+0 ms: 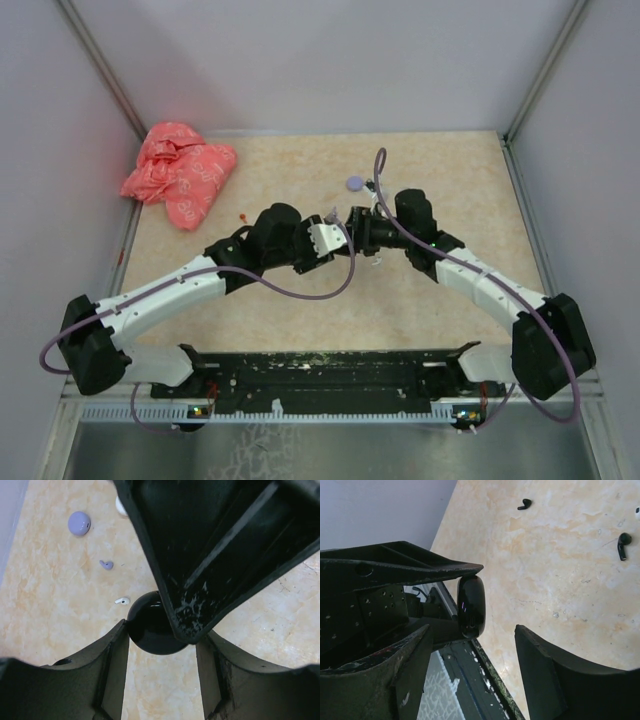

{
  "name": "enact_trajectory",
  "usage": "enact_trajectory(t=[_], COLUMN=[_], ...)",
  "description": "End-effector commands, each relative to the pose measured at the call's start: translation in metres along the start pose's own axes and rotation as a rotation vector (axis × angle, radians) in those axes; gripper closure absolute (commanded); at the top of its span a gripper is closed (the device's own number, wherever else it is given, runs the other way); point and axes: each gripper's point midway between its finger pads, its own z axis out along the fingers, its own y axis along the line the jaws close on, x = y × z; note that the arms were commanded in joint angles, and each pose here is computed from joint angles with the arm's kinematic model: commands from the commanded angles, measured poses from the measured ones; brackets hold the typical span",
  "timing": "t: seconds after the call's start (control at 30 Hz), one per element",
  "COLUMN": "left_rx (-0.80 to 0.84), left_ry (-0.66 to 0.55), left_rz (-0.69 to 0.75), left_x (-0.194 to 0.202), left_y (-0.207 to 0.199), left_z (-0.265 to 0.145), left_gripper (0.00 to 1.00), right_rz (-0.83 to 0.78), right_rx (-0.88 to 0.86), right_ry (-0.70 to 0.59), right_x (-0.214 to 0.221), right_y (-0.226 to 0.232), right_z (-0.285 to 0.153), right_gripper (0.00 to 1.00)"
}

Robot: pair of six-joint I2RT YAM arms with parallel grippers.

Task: Insert the wireless bluetooth earbuds into the charging case
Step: Pick up the charging case at the center of the board.

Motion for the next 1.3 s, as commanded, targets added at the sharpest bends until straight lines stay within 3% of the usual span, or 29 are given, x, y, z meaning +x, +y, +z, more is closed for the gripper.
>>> enact_trajectory(t=[0.0,0.3,0.53,0.67,0.9,1.1,1.27], left_rx=[0.014,0.01,-0.056,-0.076,-0.032,0.029,0.163], left_ry=[-0.057,-0.049,-0.095,-0.15,-0.341,-0.467,-0.574], left_rz=[0.026,0.023,-0.056,-0.123,-0.376,-0.556,-0.76], left_x=[-0.014,-0.012,-0.021,-0.028,-0.025,-0.021,-0.029], left_y=[-0.002,-0.003,0.007,0.015,0.038,0.049,0.044], left_z=[-0.003,-0.005,-0.018,-0.033,-0.074,-0.097,-0.101], left_gripper=[0.5,0.46,0.31,0.22,0.18,0.21,0.3], right_rz=[-0.078,-0.074,-0.092,-0.091,-0.106,-0.112,-0.103], right_rx=[-0.074,-0.09,-0.153,-0.199,-0.256,-0.346,-0.444], right_ry=[-0.061,-0.088,-0.109,-0.125,-0.172,-0.225,-0.251], right_x=[-0.025,-0.027,-0.032,-0.035,-0.042,-0.045,-0.044], right_y=[0.026,0.025,0.039,0.047,0.062,0.076,0.089], right_z=[0.012,0.018,0.016,0.014,0.007,0.0,-0.006], right_gripper=[0.35,0.62,0.85,0.89,0.93,0.93,0.93])
